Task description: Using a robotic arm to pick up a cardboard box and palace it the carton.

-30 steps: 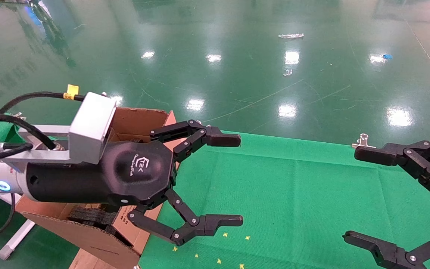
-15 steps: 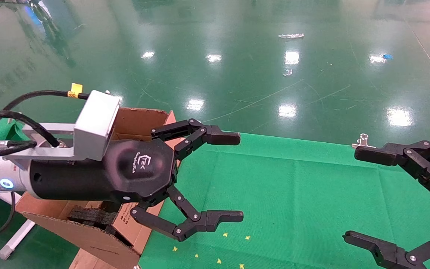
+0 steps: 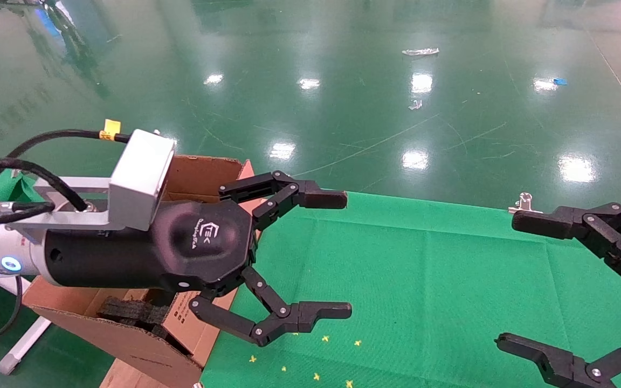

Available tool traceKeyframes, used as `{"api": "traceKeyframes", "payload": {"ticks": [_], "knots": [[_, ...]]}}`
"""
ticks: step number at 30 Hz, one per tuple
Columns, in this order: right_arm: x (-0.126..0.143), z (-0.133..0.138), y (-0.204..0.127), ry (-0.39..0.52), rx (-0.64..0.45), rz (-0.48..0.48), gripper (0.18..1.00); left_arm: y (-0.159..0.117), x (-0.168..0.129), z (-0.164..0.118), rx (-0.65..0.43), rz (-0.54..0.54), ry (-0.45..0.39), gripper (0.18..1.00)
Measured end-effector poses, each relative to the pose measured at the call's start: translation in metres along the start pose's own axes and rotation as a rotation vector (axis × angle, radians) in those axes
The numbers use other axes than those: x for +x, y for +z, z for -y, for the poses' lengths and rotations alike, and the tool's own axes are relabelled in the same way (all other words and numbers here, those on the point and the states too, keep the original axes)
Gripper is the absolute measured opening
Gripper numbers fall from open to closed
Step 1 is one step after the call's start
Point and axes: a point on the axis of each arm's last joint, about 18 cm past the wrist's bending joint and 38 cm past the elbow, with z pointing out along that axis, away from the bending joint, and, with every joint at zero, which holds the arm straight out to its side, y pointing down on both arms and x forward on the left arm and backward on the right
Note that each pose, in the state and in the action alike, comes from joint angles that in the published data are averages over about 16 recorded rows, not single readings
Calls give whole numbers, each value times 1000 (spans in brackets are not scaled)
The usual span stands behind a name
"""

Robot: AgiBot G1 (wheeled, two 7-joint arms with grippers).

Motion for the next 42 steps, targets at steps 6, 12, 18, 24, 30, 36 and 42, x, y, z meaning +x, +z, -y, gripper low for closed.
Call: {"api": "traceKeyframes", "payload": {"ticks": [6,12,18,24,30,36,42], "knots": [[0,0,0,0,0,0,1000,0,0,0,0,0,-1,1001],[0,0,0,0,0,0,1000,0,0,0,-1,1,-1,1001],[0,0,0,0,0,0,1000,0,0,0,-1,1,-1,1001],[0,0,0,0,0,0,1000,0,-1,0,-1,1,-1,1001],[0,0,0,0,0,0,1000,0,-1,0,-1,1,-1,1001],[0,0,0,0,0,0,1000,0,-1,0,-1,1,-1,1001],[0,0,0,0,0,0,1000,0,-1,0,-1,1,-1,1001]]}}
